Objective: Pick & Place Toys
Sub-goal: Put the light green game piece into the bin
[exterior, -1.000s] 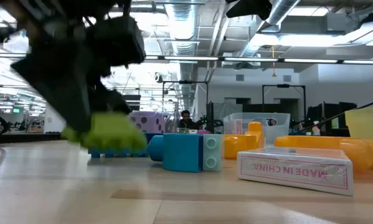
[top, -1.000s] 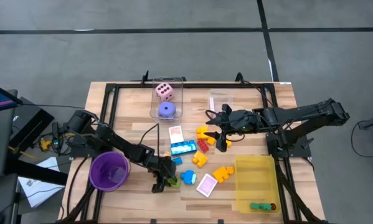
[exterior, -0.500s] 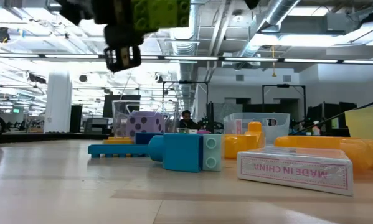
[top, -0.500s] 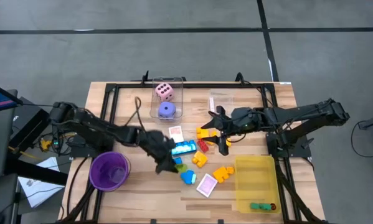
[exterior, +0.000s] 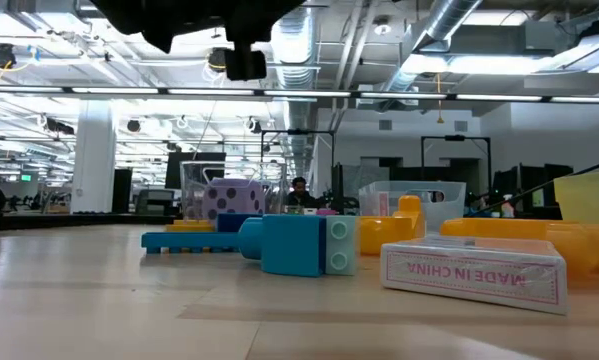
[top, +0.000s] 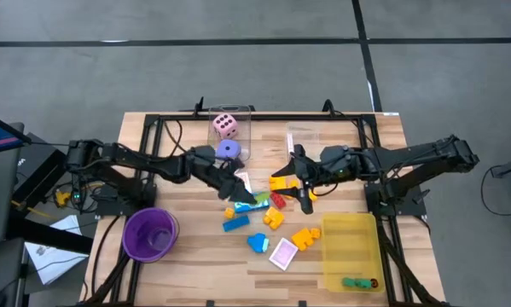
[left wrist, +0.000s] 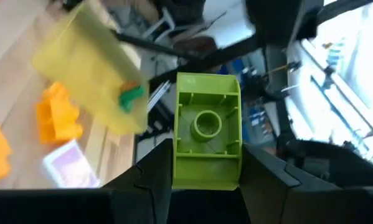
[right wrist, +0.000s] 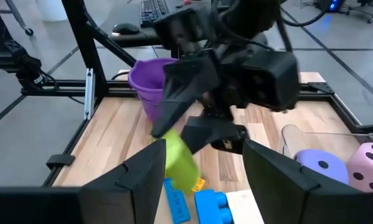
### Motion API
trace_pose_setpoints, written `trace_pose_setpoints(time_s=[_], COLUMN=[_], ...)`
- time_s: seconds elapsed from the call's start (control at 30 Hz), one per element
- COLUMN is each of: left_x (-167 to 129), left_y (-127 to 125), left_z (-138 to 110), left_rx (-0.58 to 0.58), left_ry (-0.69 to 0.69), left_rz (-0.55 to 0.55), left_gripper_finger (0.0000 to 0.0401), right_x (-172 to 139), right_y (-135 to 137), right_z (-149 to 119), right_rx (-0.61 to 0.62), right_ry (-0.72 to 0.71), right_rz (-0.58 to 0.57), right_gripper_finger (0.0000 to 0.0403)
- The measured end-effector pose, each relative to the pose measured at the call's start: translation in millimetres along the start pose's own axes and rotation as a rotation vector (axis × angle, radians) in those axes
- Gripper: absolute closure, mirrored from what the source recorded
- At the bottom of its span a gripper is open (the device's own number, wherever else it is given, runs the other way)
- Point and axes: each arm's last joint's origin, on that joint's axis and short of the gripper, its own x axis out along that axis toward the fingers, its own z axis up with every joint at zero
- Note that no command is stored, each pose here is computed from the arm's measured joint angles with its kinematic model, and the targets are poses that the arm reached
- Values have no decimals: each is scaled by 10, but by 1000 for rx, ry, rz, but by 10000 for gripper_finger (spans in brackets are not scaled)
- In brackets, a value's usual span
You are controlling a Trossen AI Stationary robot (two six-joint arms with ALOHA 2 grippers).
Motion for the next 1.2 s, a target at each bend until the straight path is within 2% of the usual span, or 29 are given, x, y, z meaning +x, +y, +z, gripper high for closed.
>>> trace_pose_setpoints(time_s=[0.2, 0.5, 0.83, 1.2], left_x=[-42, -44, -45, -3], left_y=[20, -14, -38, -82], left_z=[75, 96, 104, 40], left_rx=[-26, -20, -22, -21], left_ry=[-33, -50, -58, -36], left_rz=[-3, -36, -58, -77], left_gripper_finger=[250, 253, 254, 253], right_x=[0, 5, 371, 378], right_y=[-3, -63, -46, -105], right_z=[51, 61, -86, -80], right_rx=[10, 21, 47, 51], right_ry=[-53, -59, -4, -9], right_rz=[1, 24, 110, 129], right_gripper_finger=[192, 162, 160, 160])
